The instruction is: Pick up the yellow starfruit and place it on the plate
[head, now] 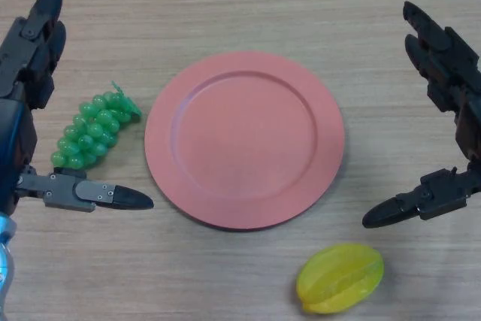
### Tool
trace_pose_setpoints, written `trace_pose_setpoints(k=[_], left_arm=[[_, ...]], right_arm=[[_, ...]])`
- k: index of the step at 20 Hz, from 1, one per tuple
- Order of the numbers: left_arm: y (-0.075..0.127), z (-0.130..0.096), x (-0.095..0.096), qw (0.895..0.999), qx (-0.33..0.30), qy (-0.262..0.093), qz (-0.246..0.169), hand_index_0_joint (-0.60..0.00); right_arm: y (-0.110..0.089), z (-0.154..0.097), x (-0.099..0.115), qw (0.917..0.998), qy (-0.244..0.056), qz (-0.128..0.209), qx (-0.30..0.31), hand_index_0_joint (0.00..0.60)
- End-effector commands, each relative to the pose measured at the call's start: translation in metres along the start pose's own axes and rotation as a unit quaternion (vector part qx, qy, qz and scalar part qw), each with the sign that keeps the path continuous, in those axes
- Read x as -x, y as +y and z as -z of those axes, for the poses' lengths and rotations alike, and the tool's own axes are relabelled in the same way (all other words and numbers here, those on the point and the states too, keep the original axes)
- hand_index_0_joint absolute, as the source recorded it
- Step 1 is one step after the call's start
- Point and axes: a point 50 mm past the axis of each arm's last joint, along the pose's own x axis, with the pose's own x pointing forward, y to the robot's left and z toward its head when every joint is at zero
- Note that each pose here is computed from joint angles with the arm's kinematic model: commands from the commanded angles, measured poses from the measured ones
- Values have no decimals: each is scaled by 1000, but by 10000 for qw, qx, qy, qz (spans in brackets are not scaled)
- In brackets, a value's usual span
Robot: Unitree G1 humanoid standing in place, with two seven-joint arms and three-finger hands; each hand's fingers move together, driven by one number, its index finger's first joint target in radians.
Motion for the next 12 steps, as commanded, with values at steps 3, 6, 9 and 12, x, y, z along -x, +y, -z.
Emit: trace_pose_setpoints(k=[3, 6, 9, 12], left_arm=[[14, -33, -2, 9937, -433, -1005, -229, 0], [14, -35, -2, 9940, -441, -990, -174, 0], [12, -33, 1, 9945, -427, -938, -193, 0], [13, -34, 0, 9941, -454, -976, -158, 0]], right_arm=[[-15, -28, -1, 9957, -841, 290, 262, 0], [-17, -30, -1, 9949, -886, 368, 298, 0], [-18, -32, 0, 9941, -956, 386, 336, 0], [-15, -33, 9, 9943, -950, 241, 415, 0]])
